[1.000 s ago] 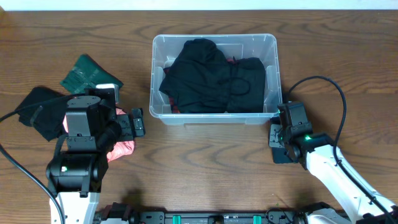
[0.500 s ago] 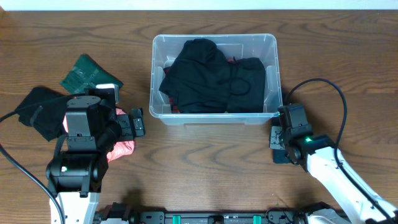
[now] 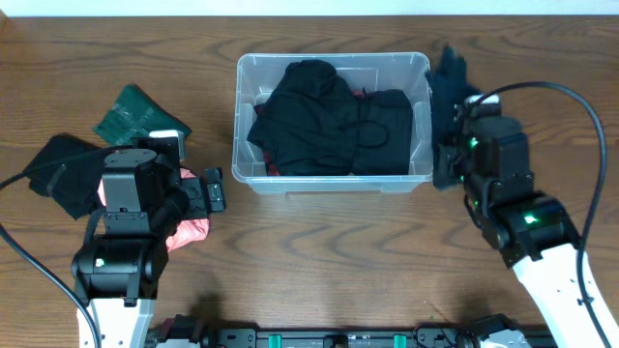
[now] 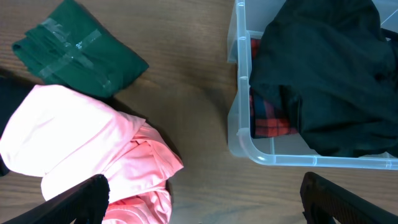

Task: Pack container
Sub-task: 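Lift the dark sock into the container's right side and release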

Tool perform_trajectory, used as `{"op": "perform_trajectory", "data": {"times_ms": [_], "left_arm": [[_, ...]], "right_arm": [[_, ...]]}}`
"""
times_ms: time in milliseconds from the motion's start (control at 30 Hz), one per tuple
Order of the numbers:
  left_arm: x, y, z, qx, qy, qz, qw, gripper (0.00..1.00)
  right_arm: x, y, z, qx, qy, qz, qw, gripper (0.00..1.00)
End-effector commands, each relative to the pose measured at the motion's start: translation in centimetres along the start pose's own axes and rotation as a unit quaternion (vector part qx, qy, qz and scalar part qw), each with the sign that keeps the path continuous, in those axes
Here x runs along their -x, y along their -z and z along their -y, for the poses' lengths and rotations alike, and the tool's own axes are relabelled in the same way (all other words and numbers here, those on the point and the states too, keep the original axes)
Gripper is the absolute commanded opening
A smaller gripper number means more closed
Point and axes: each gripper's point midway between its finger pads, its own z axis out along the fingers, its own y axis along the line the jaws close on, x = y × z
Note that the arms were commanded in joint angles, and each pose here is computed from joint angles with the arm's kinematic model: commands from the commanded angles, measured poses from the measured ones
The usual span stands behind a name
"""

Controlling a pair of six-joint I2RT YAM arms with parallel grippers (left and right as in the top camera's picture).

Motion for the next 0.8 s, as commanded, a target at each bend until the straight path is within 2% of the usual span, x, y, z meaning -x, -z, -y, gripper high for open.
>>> {"op": "perform_trajectory", "data": {"times_ms": [0, 167, 267, 500, 667, 767], "left_arm": [[0.8, 0.5, 0.1, 0.000, -0.008, 0.012, 1.000, 0.98], [0.8, 0.5, 0.1, 0.000, -0.008, 0.012, 1.000, 0.98], [0.8, 0.5, 0.1, 0.000, -0.008, 0.012, 1.000, 0.98], [0.8, 0.5, 0.1, 0.000, -0.008, 0.012, 1.000, 0.98], [0.8, 0.5, 0.1, 0.000, -0.008, 0.012, 1.000, 0.98], [0.8, 0.5, 0.1, 0.000, -0.008, 0.012, 1.000, 0.98]], "right_arm": [[2.6, 1.1, -1.8, 0.044, 0.043, 0.041, 0.997, 0.01], [4.3, 1.2, -5.7, 0.147, 0.073, 0.078, 0.983, 0.01], [4.4, 0.5, -7.3, 0.192, 0.050, 0.073, 0.978, 0.01], [2.7, -3.7, -8.2, 0.199, -0.097, 0.000, 0.975, 0.01], [0.8, -4.7, -10.6, 0.261, -0.121, -0.056, 0.956, 0.01], [0.6, -4.7, -11.6, 0.289, -0.119, -0.066, 0.948, 0.01]]}}
